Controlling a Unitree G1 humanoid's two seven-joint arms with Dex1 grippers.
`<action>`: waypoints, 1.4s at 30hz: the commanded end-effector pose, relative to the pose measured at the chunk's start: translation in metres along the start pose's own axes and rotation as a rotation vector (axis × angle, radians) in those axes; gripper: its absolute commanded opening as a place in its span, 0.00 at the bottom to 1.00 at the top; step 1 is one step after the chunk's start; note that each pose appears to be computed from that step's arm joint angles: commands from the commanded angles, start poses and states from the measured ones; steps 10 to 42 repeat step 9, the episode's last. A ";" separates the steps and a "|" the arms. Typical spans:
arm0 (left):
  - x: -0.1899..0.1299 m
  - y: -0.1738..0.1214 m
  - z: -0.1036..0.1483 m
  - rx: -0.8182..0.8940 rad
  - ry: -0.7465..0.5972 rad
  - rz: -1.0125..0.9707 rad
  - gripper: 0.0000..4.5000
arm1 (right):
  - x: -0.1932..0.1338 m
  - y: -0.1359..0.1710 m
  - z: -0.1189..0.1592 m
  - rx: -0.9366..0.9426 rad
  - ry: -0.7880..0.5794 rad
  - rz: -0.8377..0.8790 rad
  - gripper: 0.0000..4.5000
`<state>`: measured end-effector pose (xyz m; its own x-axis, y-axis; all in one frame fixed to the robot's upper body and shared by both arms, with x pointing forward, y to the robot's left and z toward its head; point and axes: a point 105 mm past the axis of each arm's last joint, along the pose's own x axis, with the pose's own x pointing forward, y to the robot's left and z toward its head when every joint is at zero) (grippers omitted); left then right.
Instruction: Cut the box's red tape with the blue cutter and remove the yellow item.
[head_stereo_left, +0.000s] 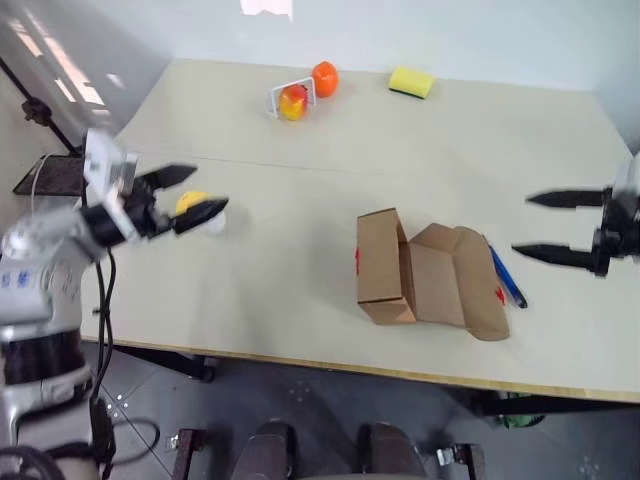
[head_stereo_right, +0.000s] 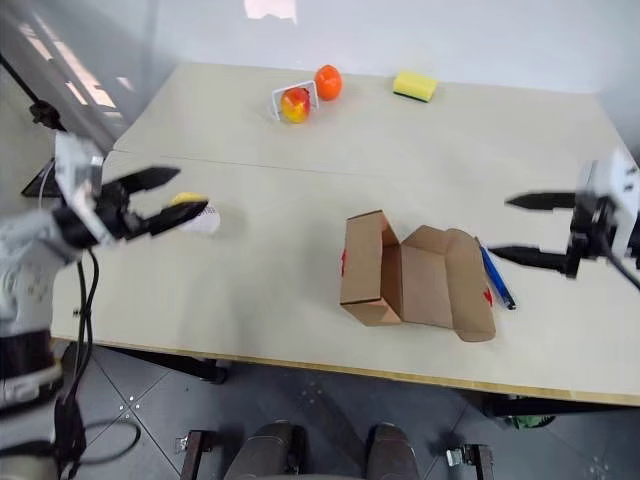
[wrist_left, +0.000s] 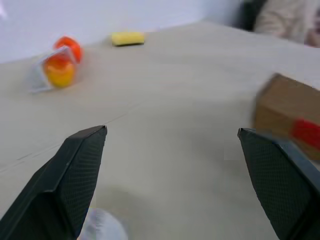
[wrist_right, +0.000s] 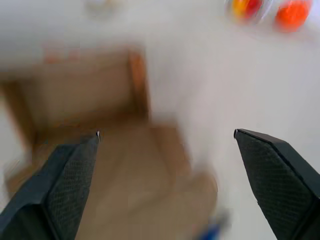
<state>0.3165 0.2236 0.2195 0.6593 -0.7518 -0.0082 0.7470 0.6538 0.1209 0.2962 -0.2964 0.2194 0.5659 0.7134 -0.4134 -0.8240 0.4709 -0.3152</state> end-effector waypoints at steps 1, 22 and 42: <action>-0.012 -0.018 -0.010 0.077 -0.027 -0.068 0.99 | -0.010 -0.003 -0.015 -0.063 0.077 0.015 1.00; -0.050 -0.041 -0.048 0.016 0.125 -0.118 0.99 | -0.036 -0.012 -0.073 0.053 0.220 -0.078 1.00; -0.050 -0.041 -0.048 0.016 0.125 -0.118 0.99 | -0.036 -0.012 -0.073 0.053 0.220 -0.078 1.00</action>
